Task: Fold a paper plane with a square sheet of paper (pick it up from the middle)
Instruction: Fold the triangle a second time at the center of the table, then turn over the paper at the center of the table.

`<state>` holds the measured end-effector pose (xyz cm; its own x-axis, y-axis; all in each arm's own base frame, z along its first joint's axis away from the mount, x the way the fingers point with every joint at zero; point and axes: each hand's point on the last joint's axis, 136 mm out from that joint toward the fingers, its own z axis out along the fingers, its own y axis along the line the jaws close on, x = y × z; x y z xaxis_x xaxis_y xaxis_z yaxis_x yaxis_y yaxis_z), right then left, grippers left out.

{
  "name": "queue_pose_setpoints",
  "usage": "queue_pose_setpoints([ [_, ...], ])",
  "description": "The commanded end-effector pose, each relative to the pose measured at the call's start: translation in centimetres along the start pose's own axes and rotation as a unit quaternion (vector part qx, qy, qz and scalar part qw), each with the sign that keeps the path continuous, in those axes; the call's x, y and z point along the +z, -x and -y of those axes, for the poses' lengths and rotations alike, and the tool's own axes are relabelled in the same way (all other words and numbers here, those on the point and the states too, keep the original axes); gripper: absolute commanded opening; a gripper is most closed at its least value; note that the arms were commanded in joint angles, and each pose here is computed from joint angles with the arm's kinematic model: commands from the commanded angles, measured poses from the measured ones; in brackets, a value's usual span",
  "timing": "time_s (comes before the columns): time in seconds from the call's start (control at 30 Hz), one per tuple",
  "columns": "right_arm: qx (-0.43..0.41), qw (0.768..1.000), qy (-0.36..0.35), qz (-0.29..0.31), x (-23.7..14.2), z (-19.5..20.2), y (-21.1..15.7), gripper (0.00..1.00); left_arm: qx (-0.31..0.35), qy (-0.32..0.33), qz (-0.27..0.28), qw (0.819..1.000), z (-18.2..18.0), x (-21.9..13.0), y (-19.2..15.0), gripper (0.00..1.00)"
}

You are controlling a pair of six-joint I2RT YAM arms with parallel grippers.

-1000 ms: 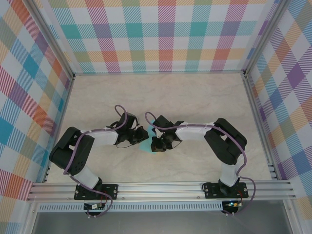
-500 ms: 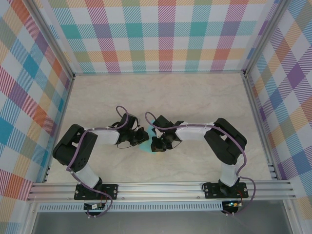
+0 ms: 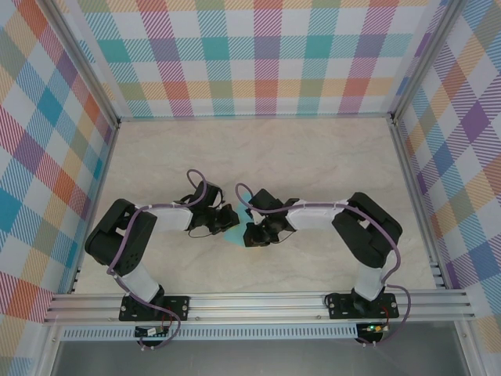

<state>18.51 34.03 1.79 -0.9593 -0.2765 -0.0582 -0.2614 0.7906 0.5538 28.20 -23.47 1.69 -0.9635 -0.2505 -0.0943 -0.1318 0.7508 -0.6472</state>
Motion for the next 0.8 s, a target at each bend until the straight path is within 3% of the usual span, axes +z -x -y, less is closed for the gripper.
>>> queue_pose_setpoints([
  [0.0, -0.01, 1.0, -0.014, -0.014, -1.5, 0.0, -1.8, 0.18, -0.017, 0.038, 0.0, 0.999, -1.9, 0.5, -0.2, 0.11],
  [0.17, 0.011, 0.996, -0.024, 0.081, -4.8, -0.3, 1.8, 0.3, -0.004, -0.007, 0.011, 1.0, 1.3, -0.8, 0.6, 0.19],
  [0.33, 0.069, 0.99, -0.03, 0.116, -5.7, 2.3, 4.3, 0.35, -0.004, 0.002, 0.036, 0.999, 1.9, -2.3, 1.3, 0.22],
  [0.5, 0.086, 0.99, -0.01, 0.116, -5.5, 3.1, 5.9, 0.41, -0.009, 0.016, 0.054, 0.998, 1.3, -3.1, 1.4, 0.23],
  [0.77, 0.074, 0.994, 0.023, 0.082, -3.8, 2.2, 6.5, 0.4, -0.018, 0.002, 0.053, 0.998, 1.1, -3.1, 0.8, 0.26],
])
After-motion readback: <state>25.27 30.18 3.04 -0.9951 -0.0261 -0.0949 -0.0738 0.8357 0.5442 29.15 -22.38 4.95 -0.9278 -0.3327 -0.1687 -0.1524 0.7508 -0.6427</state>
